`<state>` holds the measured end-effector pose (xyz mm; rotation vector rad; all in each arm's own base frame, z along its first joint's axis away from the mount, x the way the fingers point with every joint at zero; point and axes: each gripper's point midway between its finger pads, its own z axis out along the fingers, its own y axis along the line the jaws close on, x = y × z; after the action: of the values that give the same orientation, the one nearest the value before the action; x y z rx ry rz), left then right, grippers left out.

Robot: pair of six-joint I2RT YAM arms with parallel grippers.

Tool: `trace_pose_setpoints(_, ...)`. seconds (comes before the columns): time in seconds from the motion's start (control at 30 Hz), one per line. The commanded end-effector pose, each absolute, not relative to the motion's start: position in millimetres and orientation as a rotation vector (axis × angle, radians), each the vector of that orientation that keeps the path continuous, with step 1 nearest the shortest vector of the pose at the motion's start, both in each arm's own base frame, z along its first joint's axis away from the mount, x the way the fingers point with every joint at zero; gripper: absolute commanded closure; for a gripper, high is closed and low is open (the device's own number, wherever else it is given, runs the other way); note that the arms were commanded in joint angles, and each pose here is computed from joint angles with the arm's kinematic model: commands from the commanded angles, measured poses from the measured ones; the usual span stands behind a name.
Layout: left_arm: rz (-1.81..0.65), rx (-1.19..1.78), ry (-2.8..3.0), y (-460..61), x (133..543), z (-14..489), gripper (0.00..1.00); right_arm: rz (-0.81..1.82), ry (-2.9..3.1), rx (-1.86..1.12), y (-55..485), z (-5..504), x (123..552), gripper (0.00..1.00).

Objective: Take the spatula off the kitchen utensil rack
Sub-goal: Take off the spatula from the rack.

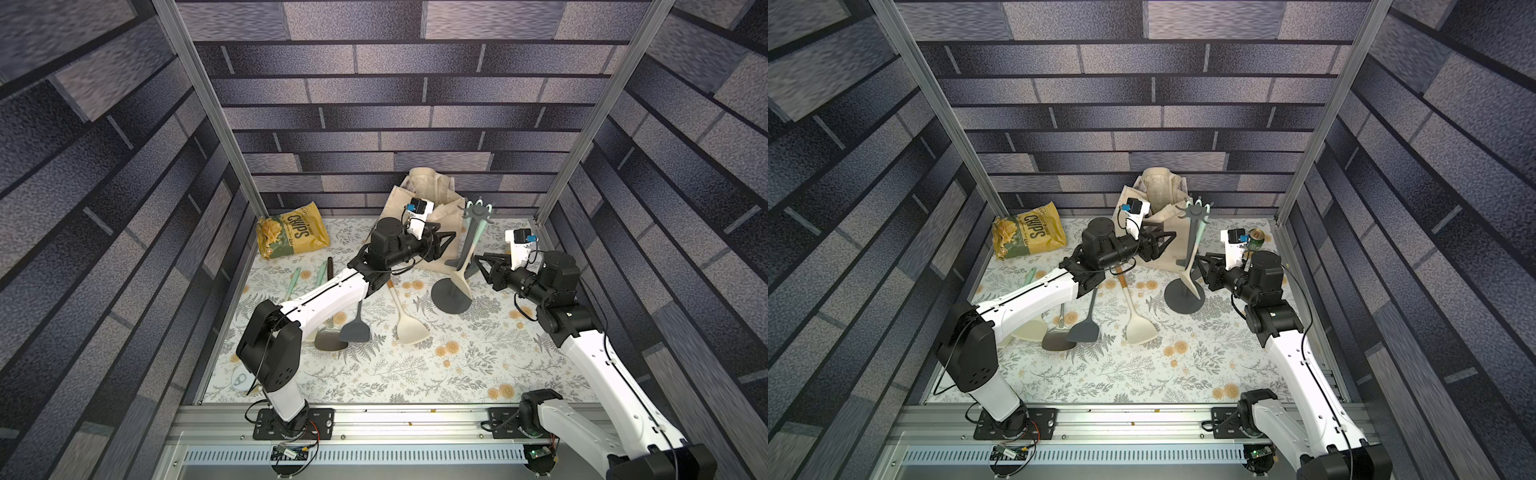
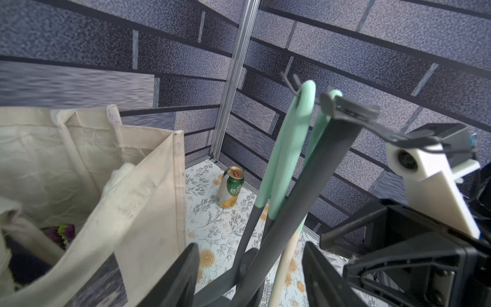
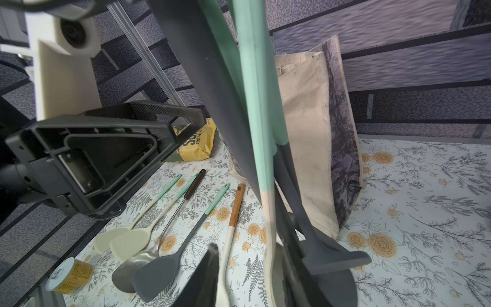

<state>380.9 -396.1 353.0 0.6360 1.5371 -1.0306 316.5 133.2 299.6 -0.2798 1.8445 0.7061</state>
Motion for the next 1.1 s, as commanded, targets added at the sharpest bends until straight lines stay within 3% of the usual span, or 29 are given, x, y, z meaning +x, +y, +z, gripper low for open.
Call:
trace_pose_setpoints(0.0,-1.001,0.684,1.496,-408.8,387.4,356.5,0.37,0.631,1.814,-0.263,122.9,309.9,321.9,0.60)
trace_pose_setpoints(0.5,-1.048,0.723,1.381,-431.4,373.8,375.1,0.40,0.664,1.758,-0.282,126.6,318.7,336.0,0.63)
trace_pose_setpoints(1.07,-1.091,0.749,1.335,-451.9,370.9,383.3,0.57,0.660,1.702,-0.280,123.4,334.2,345.5,0.61)
